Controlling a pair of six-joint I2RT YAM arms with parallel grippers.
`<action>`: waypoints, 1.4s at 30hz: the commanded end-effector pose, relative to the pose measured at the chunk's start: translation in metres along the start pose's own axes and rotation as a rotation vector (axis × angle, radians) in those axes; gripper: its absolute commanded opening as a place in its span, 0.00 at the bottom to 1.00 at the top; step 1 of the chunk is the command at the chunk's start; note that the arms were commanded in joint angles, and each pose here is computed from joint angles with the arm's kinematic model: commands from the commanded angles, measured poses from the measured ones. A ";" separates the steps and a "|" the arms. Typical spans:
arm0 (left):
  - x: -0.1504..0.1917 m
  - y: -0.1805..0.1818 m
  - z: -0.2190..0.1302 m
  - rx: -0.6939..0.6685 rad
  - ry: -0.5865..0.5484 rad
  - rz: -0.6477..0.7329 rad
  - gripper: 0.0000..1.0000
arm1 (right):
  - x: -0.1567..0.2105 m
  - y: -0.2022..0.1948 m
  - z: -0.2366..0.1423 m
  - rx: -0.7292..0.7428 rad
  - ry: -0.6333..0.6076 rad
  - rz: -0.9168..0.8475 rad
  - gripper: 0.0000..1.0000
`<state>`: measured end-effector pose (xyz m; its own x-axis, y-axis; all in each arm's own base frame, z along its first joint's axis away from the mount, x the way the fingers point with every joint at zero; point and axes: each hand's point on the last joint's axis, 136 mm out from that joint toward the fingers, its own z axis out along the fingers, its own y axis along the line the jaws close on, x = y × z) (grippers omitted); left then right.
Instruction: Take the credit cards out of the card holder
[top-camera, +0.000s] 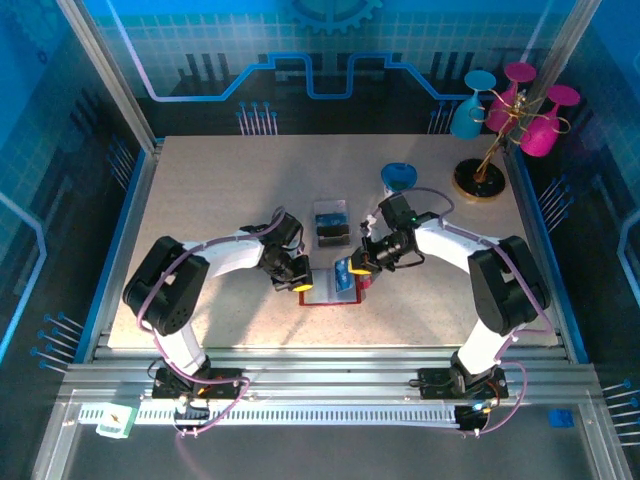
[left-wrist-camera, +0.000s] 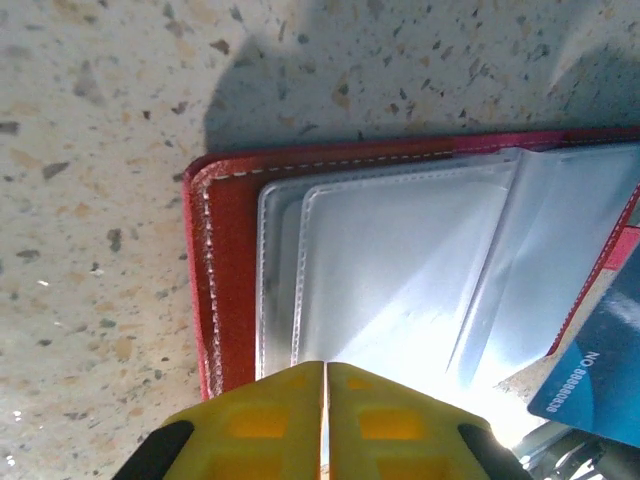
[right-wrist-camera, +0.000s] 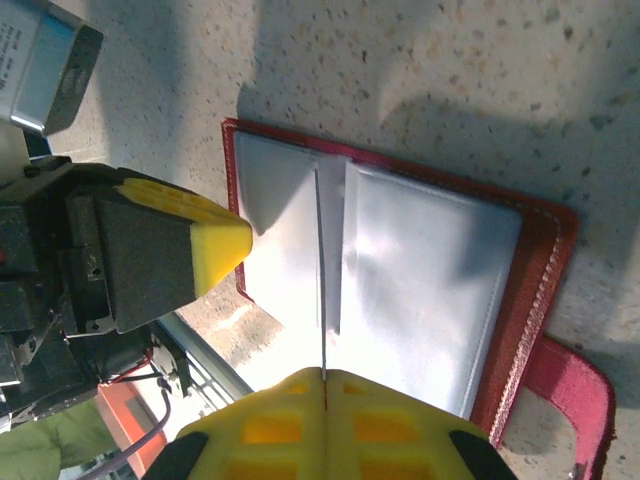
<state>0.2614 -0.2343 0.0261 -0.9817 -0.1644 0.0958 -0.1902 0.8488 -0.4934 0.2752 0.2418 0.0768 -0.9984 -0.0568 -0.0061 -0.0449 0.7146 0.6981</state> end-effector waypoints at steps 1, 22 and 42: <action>0.003 -0.001 -0.011 -0.013 -0.018 -0.005 0.11 | -0.006 0.006 -0.015 0.029 -0.015 -0.069 0.00; -0.003 0.008 -0.037 0.001 -0.174 -0.007 0.18 | -0.069 0.032 -0.050 0.355 0.057 -0.870 0.00; -0.011 0.001 -0.044 -0.005 -0.198 0.011 0.19 | -0.128 0.049 -0.043 0.503 0.262 -1.331 0.00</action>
<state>0.2640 -0.2090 0.0517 -0.9658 -0.2538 -0.0523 -0.1979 0.8528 -0.4833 0.4118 0.2610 0.1484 -0.2297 -0.9048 -0.3587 -0.9632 0.2642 -0.0497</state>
